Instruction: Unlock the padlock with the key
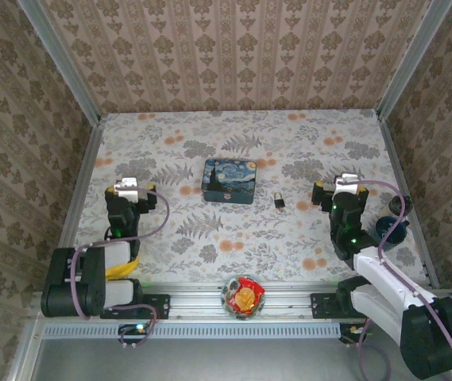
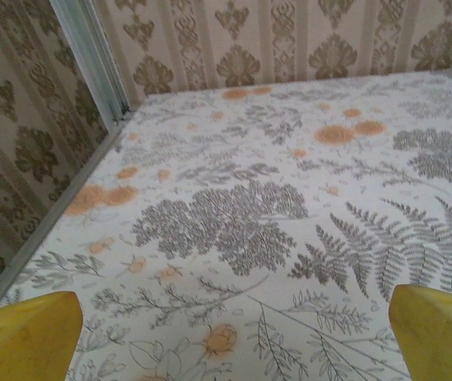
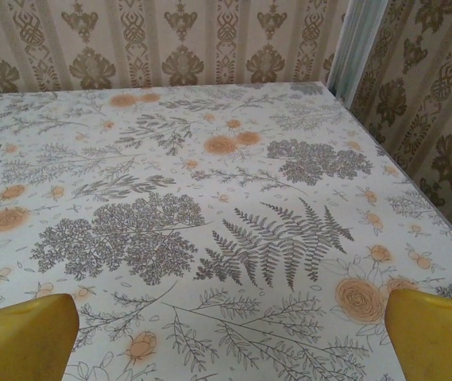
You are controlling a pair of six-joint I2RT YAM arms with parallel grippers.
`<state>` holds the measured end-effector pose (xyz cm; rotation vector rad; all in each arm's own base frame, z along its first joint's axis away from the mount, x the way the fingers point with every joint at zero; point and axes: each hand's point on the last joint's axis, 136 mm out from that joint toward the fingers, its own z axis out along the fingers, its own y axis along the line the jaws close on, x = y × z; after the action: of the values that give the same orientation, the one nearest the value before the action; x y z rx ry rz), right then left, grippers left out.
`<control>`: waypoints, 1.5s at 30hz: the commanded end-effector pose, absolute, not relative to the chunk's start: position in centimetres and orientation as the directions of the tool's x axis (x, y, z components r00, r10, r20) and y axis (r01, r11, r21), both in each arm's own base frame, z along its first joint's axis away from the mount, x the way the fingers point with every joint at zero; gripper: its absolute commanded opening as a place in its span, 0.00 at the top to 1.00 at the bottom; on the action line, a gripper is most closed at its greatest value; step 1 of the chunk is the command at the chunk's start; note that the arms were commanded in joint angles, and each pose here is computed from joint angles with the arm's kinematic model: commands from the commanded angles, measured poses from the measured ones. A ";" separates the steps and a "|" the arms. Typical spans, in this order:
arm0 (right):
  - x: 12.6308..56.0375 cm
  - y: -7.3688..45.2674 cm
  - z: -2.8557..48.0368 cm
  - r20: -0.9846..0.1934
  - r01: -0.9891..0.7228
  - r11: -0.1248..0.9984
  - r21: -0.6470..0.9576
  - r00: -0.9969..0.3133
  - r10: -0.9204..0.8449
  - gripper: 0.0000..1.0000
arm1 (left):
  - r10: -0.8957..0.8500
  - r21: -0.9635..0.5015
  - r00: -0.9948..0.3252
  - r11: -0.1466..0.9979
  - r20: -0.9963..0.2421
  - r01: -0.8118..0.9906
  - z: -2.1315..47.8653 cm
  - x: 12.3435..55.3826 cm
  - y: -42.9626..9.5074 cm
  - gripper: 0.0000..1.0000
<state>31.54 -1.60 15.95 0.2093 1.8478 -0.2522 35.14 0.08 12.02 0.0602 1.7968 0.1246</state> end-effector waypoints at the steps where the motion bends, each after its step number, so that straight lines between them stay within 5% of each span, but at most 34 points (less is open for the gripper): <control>1: 31.8 -1.3 17.2 -0.979 0.241 0.970 -0.035 -0.202 0.015 0.00 | 0.123 0.123 -0.143 0.992 -0.982 0.013 13.8 36.3 -0.7 0.00; 17: 31.3 -2.3 15.3 -0.989 0.224 0.975 -0.008 -0.143 0.024 0.00 | 0.158 0.116 -0.282 0.981 -0.946 0.158 9.7 39.4 -2.5 0.00; 30: 34.9 -1.2 14.2 -0.991 0.138 0.990 0.015 -0.127 0.033 0.00 | 0.094 0.064 -0.311 0.992 -0.946 0.106 9.7 40.0 -0.9 0.00; 38: 37.0 -0.7 11.3 -0.988 0.105 0.994 -0.011 -0.155 0.005 0.00 | 0.092 0.064 -0.310 0.993 -0.946 0.098 9.7 40.0 -0.8 0.00; 45: 39.8 0.7 9.8 -0.940 -0.055 0.997 0.055 -0.341 0.033 0.00 | 0.092 0.065 -0.313 0.993 -0.945 0.097 9.6 40.0 -0.8 0.00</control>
<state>39.49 -0.96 10.04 0.0689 1.8725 -0.0337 39.77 -0.61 8.72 0.1447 1.9163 0.0105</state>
